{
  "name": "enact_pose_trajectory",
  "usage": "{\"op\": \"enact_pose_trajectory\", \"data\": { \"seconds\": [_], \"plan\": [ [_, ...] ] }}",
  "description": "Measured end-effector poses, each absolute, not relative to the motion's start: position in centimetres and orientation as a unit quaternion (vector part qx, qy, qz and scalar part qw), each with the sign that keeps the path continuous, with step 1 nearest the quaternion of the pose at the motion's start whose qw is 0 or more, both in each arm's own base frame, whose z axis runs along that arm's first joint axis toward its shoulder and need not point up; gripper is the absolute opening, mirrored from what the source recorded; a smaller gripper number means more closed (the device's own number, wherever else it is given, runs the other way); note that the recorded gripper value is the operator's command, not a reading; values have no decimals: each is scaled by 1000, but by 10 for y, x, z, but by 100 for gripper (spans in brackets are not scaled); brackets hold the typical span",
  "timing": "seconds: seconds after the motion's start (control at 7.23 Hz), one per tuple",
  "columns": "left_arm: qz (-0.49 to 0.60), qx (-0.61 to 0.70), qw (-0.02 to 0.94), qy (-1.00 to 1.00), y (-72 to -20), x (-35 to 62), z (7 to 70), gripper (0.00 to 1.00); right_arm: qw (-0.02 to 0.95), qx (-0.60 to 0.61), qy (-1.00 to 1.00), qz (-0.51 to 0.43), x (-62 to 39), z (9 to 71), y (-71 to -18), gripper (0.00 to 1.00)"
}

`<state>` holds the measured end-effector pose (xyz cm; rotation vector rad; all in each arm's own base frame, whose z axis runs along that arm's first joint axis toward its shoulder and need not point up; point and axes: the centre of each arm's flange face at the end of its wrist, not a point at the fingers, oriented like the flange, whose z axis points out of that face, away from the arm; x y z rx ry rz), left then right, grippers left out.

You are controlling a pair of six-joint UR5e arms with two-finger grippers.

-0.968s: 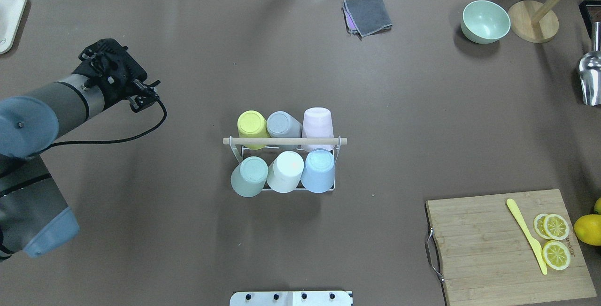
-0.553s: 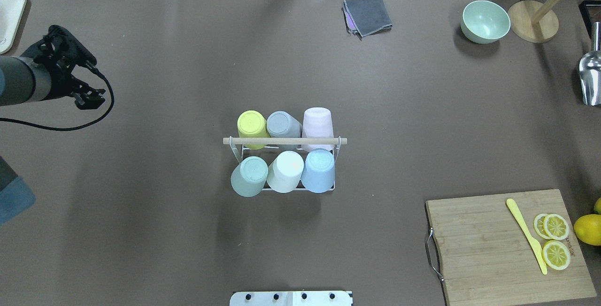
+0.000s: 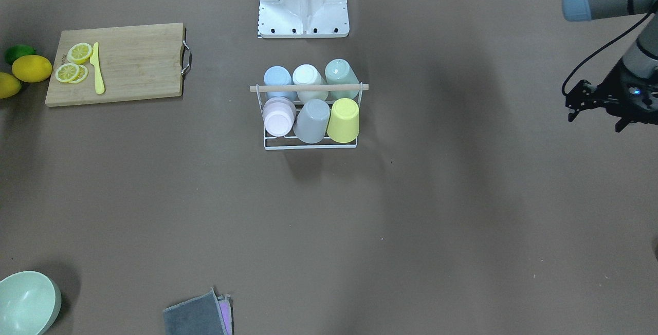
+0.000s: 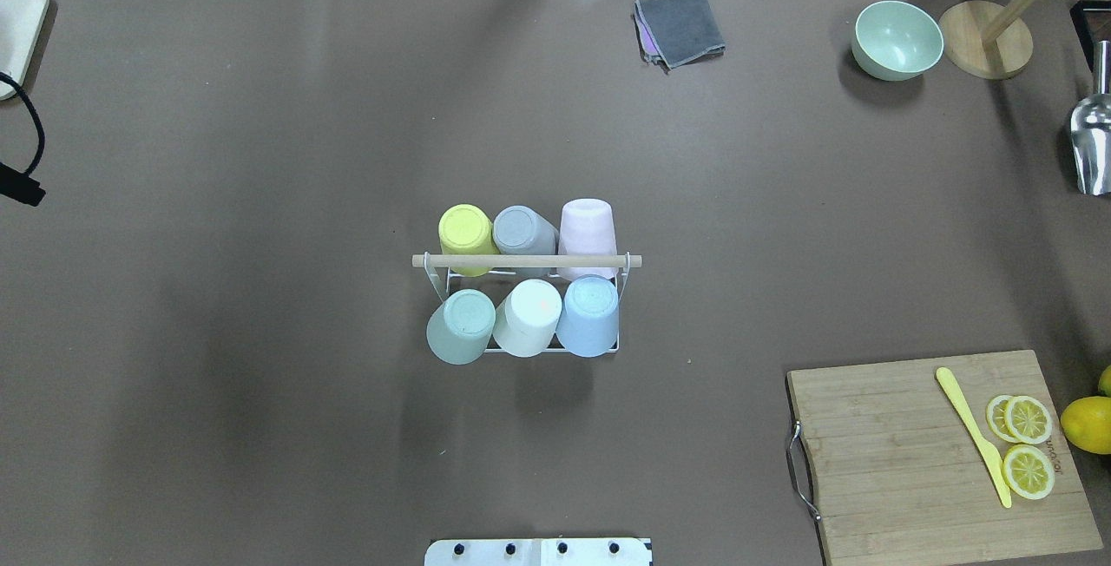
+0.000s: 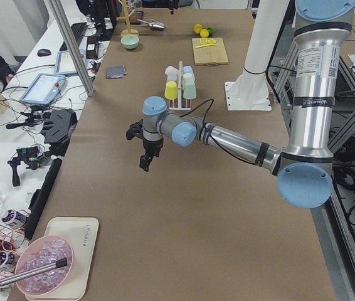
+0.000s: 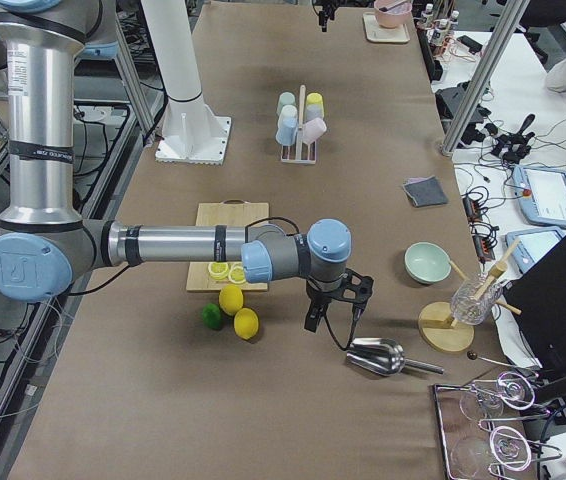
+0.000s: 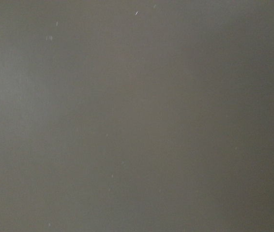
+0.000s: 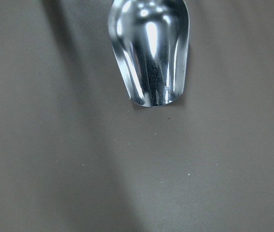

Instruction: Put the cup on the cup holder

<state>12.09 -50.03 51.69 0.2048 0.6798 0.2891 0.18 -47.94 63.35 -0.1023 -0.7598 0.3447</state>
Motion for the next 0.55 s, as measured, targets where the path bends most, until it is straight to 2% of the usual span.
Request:
{"op": "enact_pose_trajectory", "data": {
  "seconds": [0.55],
  "plan": [
    [38,-18,926,375,-488,50,581,98,913,-58,-366,171,3,636,-476,99]
  ]
}}
